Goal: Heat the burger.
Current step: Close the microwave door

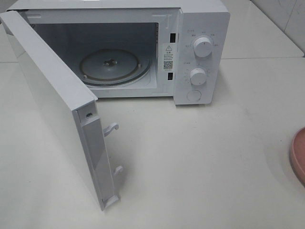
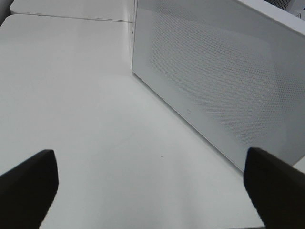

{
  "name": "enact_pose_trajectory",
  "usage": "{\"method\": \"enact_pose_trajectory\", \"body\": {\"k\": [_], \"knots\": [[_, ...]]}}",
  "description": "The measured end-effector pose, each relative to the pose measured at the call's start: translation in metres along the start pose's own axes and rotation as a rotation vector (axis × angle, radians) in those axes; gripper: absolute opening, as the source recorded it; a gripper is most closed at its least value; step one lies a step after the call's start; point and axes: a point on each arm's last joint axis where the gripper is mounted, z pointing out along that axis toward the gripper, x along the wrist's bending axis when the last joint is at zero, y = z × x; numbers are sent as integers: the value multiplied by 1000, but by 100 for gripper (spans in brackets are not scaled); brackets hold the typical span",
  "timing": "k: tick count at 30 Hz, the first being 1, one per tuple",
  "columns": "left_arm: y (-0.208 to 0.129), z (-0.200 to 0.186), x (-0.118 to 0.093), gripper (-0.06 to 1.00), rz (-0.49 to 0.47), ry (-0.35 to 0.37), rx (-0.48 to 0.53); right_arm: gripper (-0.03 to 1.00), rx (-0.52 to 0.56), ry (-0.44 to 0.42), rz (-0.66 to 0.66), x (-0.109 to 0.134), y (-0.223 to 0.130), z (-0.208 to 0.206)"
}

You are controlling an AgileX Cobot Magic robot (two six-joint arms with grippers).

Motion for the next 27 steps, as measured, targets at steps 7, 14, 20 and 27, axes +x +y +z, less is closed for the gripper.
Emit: {"method": "enact_pose_trajectory", "body": {"k": [7, 14, 20, 27], "knots": [[0, 0, 0, 98, 0, 0, 0, 76, -37, -32, 15, 0, -2, -6], [0, 0, 0, 98, 0, 0, 0, 76, -37, -37, 17, 0, -2, -6], [0, 0, 0, 98, 0, 0, 0, 76, -37, -37, 17, 0, -2, -6], [0, 0, 0, 98, 0, 0, 0, 76, -37, -37, 17, 0, -2, -6]]}}
